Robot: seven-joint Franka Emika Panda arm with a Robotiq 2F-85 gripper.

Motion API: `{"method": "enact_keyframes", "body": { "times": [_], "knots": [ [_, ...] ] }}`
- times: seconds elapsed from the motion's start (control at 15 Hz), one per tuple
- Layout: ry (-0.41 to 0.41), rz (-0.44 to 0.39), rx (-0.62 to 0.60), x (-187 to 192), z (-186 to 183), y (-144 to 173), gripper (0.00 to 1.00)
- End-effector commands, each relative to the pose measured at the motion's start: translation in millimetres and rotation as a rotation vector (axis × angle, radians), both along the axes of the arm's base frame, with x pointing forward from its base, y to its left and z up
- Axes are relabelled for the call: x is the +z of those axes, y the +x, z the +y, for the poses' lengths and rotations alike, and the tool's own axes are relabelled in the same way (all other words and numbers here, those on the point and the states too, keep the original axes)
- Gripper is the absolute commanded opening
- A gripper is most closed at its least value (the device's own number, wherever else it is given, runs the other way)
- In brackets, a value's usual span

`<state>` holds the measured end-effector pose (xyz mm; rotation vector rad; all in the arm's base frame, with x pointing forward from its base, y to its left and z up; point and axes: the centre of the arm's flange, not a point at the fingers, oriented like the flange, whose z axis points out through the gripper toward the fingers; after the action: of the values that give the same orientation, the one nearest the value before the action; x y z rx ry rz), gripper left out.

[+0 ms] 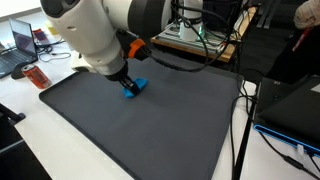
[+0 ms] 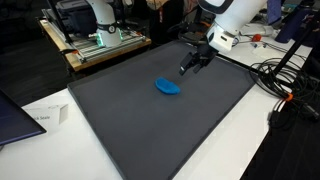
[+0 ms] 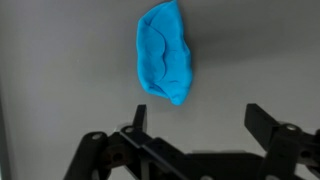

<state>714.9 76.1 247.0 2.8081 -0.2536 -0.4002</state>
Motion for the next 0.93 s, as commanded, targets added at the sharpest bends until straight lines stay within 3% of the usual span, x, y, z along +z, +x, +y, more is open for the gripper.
{"method": "enact_keyframes", "body": {
  "times": [0.0, 0.87],
  "knots": [
    [0.089, 0.039, 0.0, -1.5, -17.1, 31.3, 1.0],
    [0.349, -0.024, 0.058, -24.3, -103.7, 8.7, 1.0]
  ]
}}
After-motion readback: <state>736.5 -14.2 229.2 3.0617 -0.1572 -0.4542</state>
